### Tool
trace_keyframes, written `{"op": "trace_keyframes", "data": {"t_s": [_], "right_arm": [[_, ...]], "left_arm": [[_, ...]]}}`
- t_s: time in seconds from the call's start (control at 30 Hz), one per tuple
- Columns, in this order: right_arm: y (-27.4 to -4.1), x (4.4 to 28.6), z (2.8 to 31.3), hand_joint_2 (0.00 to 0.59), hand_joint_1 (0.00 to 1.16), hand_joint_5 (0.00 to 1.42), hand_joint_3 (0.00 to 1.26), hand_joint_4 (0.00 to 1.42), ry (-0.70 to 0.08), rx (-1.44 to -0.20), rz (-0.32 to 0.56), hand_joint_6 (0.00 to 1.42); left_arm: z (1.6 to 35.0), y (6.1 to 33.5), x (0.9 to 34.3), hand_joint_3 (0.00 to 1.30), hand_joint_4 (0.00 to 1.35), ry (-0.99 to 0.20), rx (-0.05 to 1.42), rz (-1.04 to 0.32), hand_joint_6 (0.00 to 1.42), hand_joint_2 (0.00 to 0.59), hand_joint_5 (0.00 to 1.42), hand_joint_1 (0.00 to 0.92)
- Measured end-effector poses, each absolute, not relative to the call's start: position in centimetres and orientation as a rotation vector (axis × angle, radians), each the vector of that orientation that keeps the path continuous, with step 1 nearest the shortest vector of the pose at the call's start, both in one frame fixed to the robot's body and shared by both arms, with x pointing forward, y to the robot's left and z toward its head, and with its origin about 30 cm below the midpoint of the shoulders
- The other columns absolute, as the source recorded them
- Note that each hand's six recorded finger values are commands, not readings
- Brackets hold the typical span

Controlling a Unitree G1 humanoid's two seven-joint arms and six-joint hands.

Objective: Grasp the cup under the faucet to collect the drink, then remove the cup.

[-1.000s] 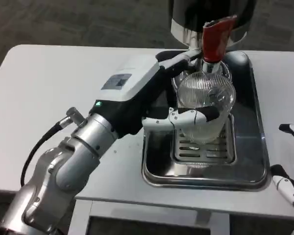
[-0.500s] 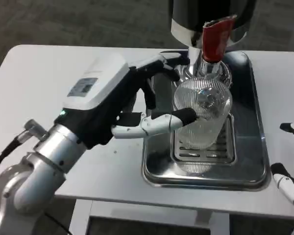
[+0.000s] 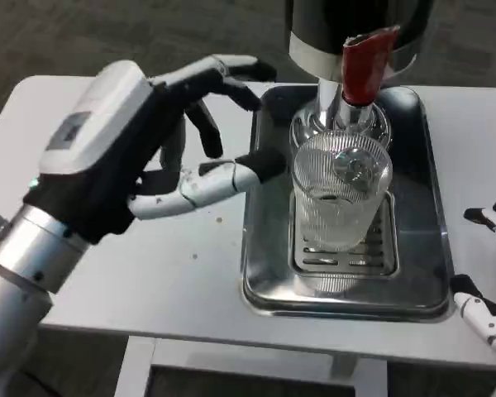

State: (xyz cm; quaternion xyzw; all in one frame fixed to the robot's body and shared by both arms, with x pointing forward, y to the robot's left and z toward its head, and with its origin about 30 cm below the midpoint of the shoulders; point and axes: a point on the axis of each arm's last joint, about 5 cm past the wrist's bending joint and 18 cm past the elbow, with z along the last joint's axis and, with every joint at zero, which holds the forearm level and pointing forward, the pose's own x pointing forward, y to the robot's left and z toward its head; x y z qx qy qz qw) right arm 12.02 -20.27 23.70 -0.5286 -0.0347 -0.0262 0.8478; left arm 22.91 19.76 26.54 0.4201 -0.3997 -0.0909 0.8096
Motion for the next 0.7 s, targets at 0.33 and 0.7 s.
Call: {"op": "trace_keyframes", "data": {"t_s": [0.33, 0.7], "right_arm": [[-20.2, 12.2, 23.7, 0.485, 0.41, 0.00, 0.11, 0.00, -0.077, -1.118, -0.074, 0.05], [-20.2, 12.2, 23.7, 0.485, 0.41, 0.00, 0.11, 0.00, -0.068, -1.115, -0.080, 0.05]], "left_arm": [[30.9, 19.5, 23.5, 0.39, 0.39, -0.989, 0.600, -0.326, 0.43, 0.161, 0.44, 0.001], [34.1, 16.9, 25.0, 0.28, 0.23, -1.012, 0.437, -0.600, 0.31, 0.149, 0.33, 0.000]]}}
